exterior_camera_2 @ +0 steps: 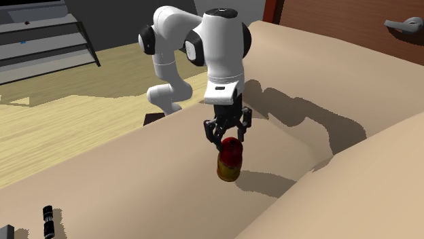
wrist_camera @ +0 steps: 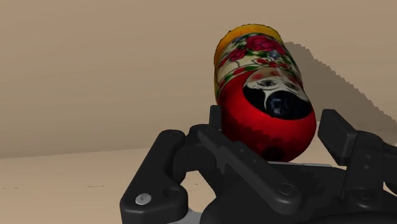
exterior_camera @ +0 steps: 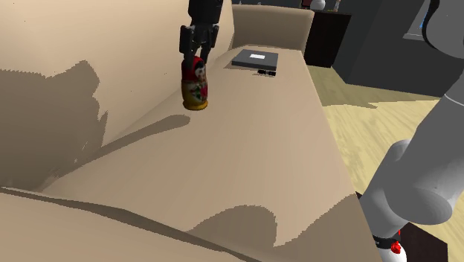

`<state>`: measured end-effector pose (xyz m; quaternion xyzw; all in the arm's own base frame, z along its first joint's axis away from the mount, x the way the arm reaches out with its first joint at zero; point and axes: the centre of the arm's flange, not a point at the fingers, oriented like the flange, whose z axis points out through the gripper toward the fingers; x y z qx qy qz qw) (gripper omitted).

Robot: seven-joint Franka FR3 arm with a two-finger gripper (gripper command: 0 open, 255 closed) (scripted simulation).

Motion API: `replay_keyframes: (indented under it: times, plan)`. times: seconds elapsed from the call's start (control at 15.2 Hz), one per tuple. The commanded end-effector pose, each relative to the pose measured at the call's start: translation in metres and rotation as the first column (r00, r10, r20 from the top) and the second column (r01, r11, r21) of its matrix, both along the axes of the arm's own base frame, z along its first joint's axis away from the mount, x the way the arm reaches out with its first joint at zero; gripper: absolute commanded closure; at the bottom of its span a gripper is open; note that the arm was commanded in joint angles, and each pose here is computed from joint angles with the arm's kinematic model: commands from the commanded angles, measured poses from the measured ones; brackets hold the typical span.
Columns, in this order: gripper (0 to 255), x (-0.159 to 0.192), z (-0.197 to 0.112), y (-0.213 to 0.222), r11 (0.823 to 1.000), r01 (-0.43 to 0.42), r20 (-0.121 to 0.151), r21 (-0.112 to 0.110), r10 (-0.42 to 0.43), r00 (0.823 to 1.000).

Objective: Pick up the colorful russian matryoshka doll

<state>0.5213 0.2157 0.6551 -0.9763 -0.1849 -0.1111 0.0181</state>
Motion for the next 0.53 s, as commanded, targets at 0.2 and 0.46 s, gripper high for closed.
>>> replay_keyframes:
  times: [0.2,0.46]
  plan:
    - [255,0.0,0.027,0.001,1.0,0.0,0.0,0.0,0.0,1.0]
    - [255,0.0,0.048,0.001,1.0,0.0,0.0,0.0,0.0,1.0]
